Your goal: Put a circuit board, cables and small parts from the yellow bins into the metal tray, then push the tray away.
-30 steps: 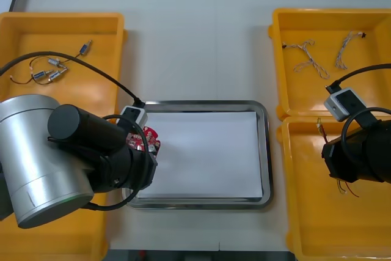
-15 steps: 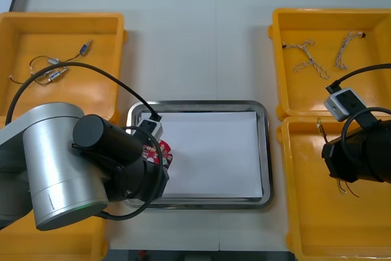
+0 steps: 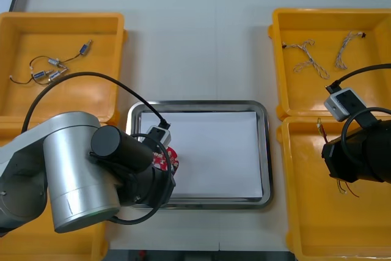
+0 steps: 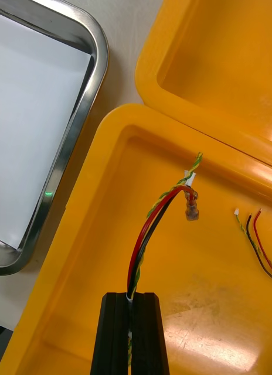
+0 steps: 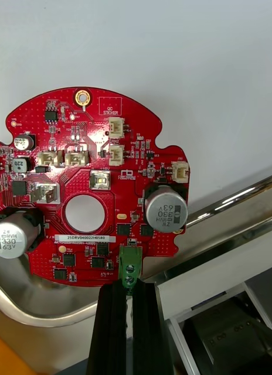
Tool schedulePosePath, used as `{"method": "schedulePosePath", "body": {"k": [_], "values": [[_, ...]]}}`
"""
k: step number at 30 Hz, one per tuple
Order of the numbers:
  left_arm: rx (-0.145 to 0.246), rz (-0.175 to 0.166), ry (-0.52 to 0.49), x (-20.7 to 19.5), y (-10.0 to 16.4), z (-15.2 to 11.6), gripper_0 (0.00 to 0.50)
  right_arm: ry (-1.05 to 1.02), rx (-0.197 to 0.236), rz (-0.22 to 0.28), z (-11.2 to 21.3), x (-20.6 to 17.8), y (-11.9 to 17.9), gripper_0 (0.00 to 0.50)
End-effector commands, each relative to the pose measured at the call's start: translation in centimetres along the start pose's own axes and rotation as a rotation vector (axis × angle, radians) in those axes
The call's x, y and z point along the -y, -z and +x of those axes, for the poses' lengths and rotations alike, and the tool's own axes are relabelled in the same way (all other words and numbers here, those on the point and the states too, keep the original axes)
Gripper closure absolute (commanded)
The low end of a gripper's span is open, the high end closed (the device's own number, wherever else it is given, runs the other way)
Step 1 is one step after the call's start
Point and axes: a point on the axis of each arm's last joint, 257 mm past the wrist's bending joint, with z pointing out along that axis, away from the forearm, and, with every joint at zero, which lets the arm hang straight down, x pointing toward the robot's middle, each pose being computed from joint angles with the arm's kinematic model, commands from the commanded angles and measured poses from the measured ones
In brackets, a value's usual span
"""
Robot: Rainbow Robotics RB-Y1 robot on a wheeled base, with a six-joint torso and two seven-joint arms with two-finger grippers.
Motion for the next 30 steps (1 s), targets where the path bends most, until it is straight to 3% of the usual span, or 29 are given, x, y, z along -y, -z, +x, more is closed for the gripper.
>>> {"method": "schedulePosePath", "body": {"k": [1,14,30], "values": [[0.038,-0.021,-0.032,0.0,-0.3,-0.9,0.5,-0.009,0.01,0.026,-0.2,0.1,0.7,0.5],[0.044,-0.057,-0.061,-0.6,-2.1,-0.8,0.5,-0.009,0.01,0.026,-0.2,0.1,0.7,0.5],[0.051,-0.045,-0.066,-0.2,-3.1,-1.1,0.5,-0.009,0.01,0.026,-0.2,0.1,0.7,0.5]]}}
